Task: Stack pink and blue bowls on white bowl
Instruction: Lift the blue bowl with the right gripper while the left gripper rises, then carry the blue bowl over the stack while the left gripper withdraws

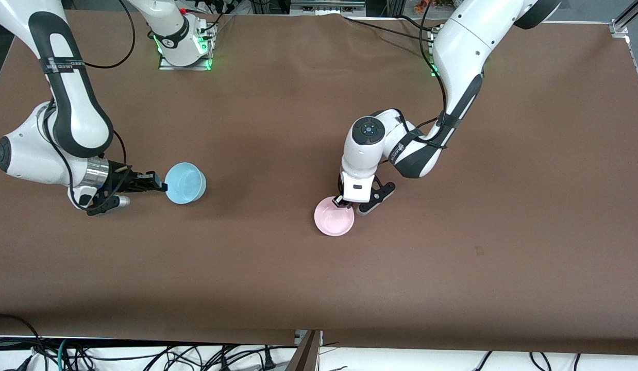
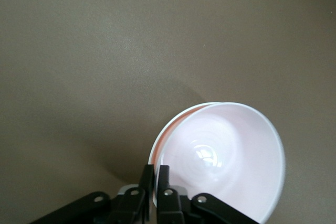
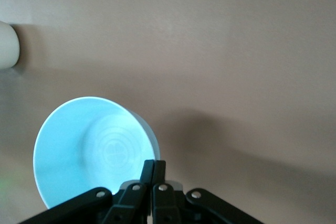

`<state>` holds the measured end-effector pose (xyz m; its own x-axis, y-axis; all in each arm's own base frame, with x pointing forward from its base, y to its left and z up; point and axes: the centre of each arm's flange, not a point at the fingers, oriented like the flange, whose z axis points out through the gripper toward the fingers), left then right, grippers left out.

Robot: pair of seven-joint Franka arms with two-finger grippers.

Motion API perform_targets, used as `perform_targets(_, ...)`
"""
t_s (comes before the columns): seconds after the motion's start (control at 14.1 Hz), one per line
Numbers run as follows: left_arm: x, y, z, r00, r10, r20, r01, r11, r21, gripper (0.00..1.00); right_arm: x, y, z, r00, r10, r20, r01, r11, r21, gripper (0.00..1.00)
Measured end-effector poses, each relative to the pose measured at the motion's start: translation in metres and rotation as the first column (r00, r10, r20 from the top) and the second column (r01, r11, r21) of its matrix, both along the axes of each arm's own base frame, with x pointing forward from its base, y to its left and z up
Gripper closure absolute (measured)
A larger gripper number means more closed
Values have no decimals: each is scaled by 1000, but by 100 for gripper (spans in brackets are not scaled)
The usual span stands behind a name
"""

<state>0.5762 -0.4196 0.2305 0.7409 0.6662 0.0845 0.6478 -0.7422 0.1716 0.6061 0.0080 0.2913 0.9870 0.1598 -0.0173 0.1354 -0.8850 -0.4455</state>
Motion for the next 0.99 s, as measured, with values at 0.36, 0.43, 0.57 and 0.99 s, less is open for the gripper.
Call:
perform_targets(0.36,10,2,11,1000,12,23,-12,1000,-12,77,13,12,7,1000,19,22,-19,1000,5,98)
perform_targets(0.43,17,4,18,999,21,37,-20,1000,-19,78,19,22,8,999,31,29,-31,999,8,98)
perform_targets(0.57,32,13,35,997,46,57,-44,999,-23,79,30,55,11,1000,16,17,-16,1000,9,98)
perform_targets(0.99,49,44,127,996,61,-67,-55,995,87,81,45,176,14,999,-39,-15,39,999,-5,98)
